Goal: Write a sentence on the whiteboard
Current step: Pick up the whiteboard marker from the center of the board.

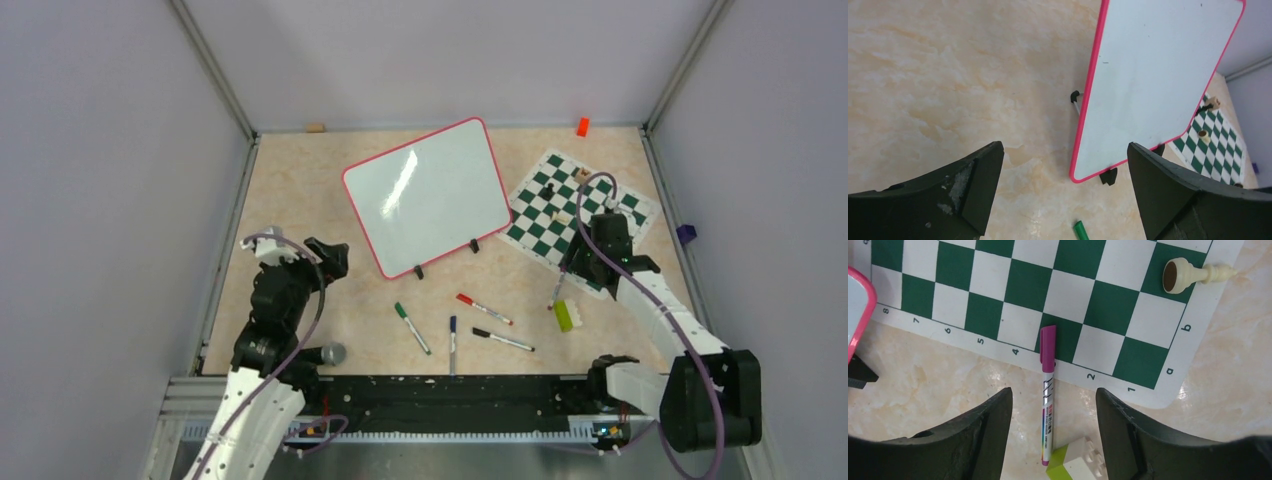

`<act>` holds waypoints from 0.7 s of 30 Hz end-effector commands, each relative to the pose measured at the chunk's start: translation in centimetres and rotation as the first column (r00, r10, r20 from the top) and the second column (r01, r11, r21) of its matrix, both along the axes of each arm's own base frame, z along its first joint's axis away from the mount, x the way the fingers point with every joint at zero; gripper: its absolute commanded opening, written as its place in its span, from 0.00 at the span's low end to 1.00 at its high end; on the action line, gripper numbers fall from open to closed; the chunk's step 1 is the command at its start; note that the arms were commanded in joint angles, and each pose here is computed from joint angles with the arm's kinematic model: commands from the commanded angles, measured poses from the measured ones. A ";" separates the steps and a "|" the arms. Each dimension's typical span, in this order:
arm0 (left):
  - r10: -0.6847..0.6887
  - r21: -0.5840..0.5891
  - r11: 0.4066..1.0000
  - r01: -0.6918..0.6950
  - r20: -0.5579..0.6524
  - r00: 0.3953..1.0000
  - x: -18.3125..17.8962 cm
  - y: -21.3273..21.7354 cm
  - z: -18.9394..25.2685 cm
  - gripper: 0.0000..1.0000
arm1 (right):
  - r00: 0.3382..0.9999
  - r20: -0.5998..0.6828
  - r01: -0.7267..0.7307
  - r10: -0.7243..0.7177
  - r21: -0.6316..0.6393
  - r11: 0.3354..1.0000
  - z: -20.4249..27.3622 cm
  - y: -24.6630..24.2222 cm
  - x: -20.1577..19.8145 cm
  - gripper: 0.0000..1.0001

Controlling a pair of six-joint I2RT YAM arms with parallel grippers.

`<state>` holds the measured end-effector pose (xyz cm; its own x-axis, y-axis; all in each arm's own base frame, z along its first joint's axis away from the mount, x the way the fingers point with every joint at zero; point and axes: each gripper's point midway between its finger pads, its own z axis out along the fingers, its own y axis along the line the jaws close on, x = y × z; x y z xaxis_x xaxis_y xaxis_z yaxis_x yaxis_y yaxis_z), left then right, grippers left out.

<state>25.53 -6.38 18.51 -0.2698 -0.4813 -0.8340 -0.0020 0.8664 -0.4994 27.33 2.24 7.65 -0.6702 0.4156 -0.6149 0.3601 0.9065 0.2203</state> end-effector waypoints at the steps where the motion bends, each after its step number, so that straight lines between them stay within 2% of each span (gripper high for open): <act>1: 0.113 -0.131 0.985 -0.110 0.019 0.993 0.0 1.0 0.2 0.99 | 0.998 0.036 0.042 -0.042 -0.011 0.999 0.6 -0.3 2.0 0.60; 5: 0.026 -0.147 0.989 -0.024 0.011 1.000 0.1 -0.6 0.4 0.97 | 0.999 -0.002 0.038 -0.039 -0.020 0.999 -0.2 0.2 2.7 0.48; 10: -0.109 -0.159 0.981 0.108 0.002 0.994 -0.1 -2.9 0.6 0.94 | 0.999 -0.038 0.024 -0.026 -0.030 0.999 -1.4 1.2 3.0 0.48; 14: -0.247 -0.169 0.953 0.252 0.052 0.968 -0.4 -5.2 1.3 0.95 | 0.996 -0.088 0.018 -0.023 -0.052 0.998 -2.6 1.8 2.8 0.48; 17: -0.286 -0.162 0.943 0.290 0.052 0.957 -0.4 -5.9 1.5 0.95 | 0.993 -0.110 0.034 -0.039 -0.053 0.998 -3.5 1.9 2.6 0.36; 21: -0.316 -0.147 0.936 0.320 0.051 0.947 -0.5 -6.2 1.7 0.94 | 0.990 -0.134 0.026 -0.031 -0.033 0.999 -4.5 2.3 2.4 0.34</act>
<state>24.97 -11.40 17.79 -0.4334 -0.5266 -0.7314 0.1586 0.7543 -0.6371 28.20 4.07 2.51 -0.7671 0.3962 -0.5046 0.3989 0.9105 0.1086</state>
